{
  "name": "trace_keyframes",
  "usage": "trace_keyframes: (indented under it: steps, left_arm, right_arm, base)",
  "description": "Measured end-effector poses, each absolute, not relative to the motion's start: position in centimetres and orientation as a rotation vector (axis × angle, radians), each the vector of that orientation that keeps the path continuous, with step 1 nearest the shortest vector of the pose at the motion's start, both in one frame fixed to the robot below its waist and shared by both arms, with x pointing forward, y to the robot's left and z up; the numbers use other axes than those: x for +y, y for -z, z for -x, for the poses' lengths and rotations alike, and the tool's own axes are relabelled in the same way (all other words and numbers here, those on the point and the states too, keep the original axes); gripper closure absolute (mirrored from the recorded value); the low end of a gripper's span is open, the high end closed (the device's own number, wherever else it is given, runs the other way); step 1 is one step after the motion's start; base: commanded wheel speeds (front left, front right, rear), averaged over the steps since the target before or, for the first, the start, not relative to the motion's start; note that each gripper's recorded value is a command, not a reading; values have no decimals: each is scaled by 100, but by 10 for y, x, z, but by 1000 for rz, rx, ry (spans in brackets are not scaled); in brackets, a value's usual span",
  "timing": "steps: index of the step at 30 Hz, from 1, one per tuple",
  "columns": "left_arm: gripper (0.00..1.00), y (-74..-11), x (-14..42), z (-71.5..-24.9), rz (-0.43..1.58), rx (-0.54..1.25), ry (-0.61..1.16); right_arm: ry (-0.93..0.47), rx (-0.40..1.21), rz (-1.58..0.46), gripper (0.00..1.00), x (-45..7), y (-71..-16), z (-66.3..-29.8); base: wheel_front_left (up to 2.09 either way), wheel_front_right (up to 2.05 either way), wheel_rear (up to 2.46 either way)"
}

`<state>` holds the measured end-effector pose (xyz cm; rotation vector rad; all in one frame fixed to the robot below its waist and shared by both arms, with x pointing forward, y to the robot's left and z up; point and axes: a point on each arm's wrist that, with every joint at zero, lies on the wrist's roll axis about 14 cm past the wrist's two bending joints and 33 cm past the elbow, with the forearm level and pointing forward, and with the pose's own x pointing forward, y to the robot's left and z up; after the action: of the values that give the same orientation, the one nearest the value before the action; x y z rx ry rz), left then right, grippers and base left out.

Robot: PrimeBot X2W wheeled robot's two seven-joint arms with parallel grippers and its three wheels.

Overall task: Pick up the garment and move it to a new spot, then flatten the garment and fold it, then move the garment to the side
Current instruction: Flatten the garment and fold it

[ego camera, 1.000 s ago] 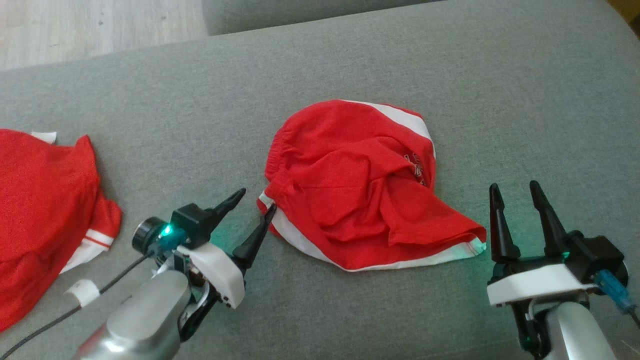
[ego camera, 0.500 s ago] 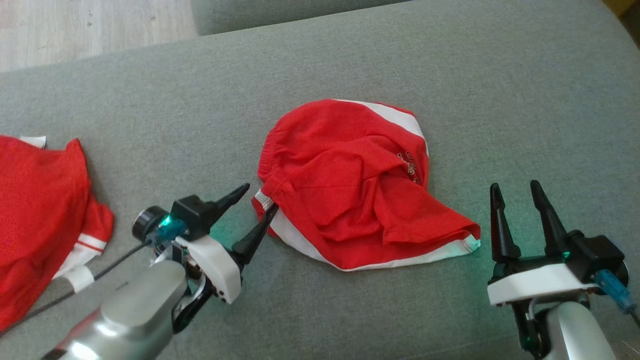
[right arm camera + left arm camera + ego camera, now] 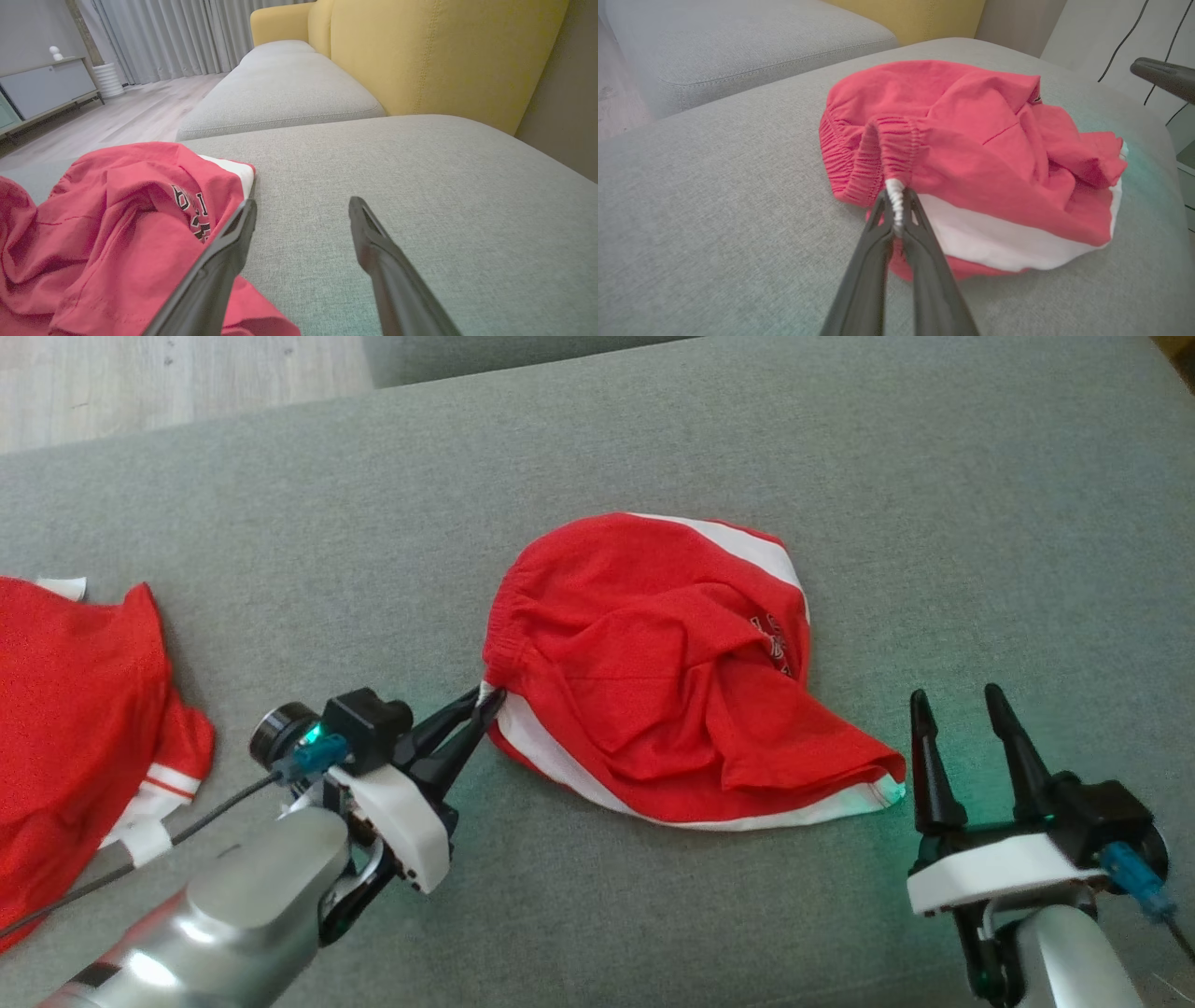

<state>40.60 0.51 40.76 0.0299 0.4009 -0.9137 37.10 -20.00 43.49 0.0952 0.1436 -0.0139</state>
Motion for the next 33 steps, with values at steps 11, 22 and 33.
trace_keyframes:
  steps: [11, 22, 33]
  left_arm:
    - [100, -419, 17, -410, -11, 361, 853]
    - [100, -423, 17, -396, 7, 347, 827]
    - [100, -421, 21, -397, 5, 347, 815]
  right_arm:
    - [-73, 231, -22, 0, -183, -412, -350]
    - [-128, 353, 27, 0, -183, -391, -324]
    - [-218, 454, 89, 0, -167, -369, -320]
  base:
    - [0, 0, 0]
    - [0, 0, 0]
    - [0, 0, 0]
